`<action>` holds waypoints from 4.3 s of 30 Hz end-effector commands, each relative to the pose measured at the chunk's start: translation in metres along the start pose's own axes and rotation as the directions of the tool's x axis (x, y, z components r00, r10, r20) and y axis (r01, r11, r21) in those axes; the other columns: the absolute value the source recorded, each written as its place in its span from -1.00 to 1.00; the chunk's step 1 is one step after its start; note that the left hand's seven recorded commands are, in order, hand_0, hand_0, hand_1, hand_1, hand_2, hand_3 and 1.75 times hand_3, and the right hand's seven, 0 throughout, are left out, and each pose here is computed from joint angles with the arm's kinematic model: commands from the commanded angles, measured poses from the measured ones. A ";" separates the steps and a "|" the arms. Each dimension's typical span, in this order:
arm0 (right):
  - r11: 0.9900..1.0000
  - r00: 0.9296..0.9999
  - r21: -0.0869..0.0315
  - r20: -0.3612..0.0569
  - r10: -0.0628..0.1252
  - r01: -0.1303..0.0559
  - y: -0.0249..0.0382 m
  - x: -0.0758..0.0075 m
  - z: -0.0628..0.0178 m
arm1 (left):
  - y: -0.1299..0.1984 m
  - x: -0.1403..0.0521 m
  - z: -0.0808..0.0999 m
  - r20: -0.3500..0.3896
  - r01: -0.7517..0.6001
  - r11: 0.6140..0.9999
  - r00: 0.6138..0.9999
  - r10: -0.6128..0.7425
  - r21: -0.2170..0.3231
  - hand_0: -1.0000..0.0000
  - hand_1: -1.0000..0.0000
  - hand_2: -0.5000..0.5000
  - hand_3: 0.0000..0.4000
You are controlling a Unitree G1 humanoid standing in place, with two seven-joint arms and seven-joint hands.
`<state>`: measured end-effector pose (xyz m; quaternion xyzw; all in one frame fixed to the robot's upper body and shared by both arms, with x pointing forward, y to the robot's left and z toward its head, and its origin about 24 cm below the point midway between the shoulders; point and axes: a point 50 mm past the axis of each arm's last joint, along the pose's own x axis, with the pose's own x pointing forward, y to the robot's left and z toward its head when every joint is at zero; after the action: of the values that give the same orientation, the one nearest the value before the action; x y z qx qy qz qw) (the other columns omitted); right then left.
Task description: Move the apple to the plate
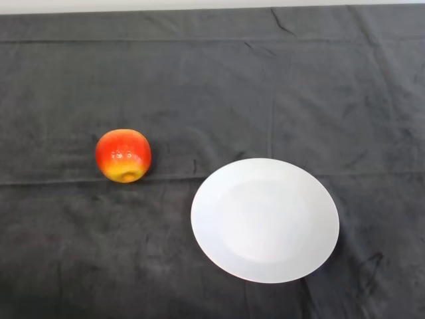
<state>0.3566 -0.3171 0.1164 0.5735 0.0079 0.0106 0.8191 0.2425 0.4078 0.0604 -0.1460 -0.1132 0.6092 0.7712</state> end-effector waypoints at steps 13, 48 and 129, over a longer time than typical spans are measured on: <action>0.999 0.999 -0.001 0.020 -0.043 0.043 -0.0136 -0.0101 0.0066 | -0.053 -0.019 0.006 0.043 0.125 0.992 0.991 -0.125 0.011 1.00 1.00 0.00 -1.00; 0.999 0.999 -0.005 0.020 -0.044 0.044 -0.0138 -0.0101 0.0064 | -0.146 -0.179 -0.063 -0.207 0.971 0.209 0.229 -0.951 0.113 1.00 1.00 0.00 -1.00; 0.999 0.999 -0.006 0.020 -0.044 0.044 -0.0138 -0.0101 0.0063 | -0.166 -0.277 -0.039 0.115 0.977 0.006 -0.019 -0.993 0.213 -1.00 -1.00 0.00 1.00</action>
<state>0.3564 -0.3176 0.1163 0.5717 0.0089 0.0095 0.8203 0.3445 0.0958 0.0820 0.0910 -0.2348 -0.1093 0.9616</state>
